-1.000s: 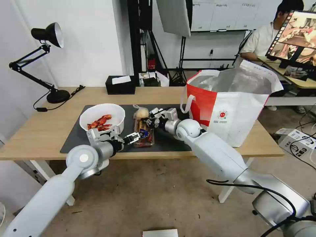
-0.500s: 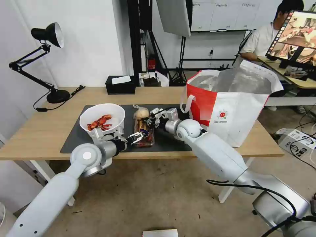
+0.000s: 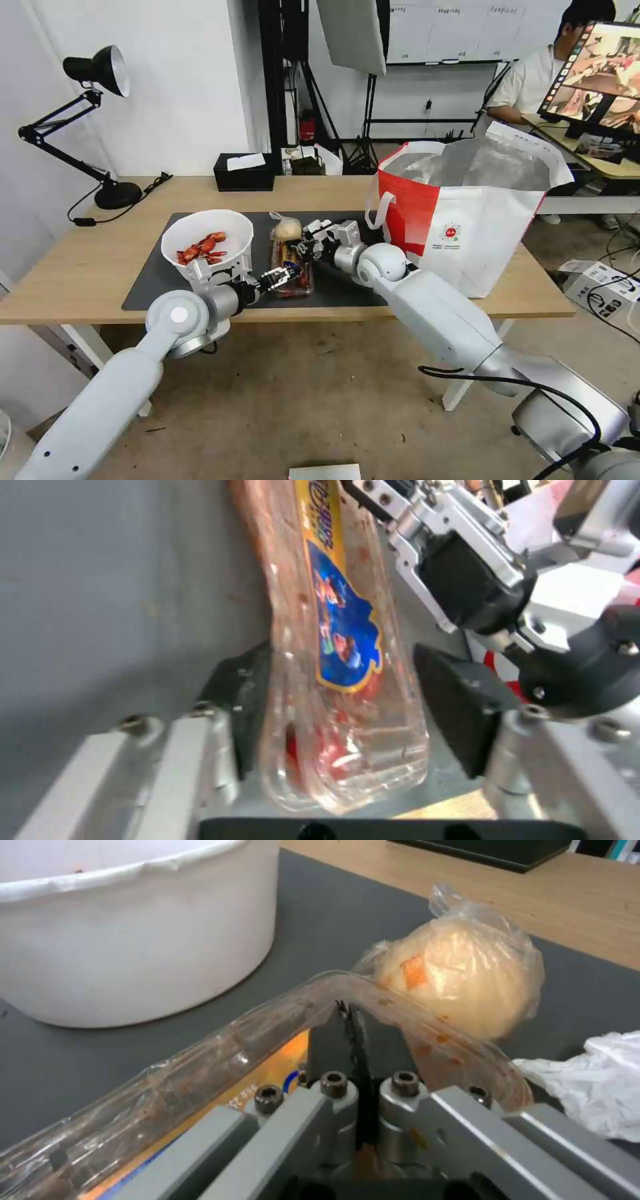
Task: Pick up the trash from the table and place it into the takeout bag.
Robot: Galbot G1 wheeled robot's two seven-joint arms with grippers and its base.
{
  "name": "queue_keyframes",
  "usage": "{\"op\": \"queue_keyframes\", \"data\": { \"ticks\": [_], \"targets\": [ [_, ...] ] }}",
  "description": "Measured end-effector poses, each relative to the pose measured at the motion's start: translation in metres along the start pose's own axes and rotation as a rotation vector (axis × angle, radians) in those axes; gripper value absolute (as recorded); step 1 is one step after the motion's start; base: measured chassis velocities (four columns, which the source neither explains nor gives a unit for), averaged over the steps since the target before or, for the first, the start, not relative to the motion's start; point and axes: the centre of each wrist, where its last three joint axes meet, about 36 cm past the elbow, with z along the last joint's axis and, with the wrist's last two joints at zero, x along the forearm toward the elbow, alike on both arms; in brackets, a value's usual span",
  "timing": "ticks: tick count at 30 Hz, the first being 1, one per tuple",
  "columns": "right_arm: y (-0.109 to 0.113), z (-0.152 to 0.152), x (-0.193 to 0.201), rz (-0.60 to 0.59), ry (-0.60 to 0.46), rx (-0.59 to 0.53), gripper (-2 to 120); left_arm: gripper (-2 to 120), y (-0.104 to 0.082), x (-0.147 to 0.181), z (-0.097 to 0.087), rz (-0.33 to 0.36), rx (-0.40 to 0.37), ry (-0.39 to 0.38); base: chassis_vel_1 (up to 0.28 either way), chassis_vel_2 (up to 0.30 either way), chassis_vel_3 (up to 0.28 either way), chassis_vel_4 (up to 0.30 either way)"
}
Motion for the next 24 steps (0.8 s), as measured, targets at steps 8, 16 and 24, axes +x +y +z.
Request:
{"op": "queue_keyframes", "data": {
  "ticks": [8, 16, 24],
  "targets": [
    [-0.0009, 0.0033, 0.0033, 0.005, -0.002, -0.007, 0, 29, 0.0006, -0.0013, 0.0007, -0.008, 0.005, -0.008, 0.0, 0.0, 0.0, 0.0],
    [-0.0028, 0.0031, 0.0049, 0.012, -0.005, -0.008, 0, 27, 0.0011, 0.0003, 0.0059, -0.009, 0.005, -0.004, 0.0, 0.0, 0.0, 0.0],
    [-0.003, 0.0022, 0.0053, 0.015, -0.008, -0.009, 0, 24, 0.0018, 0.0021, 0.0074, -0.012, 0.002, -0.006, 0.0, 0.0, 0.0, 0.0]
  ]
}}
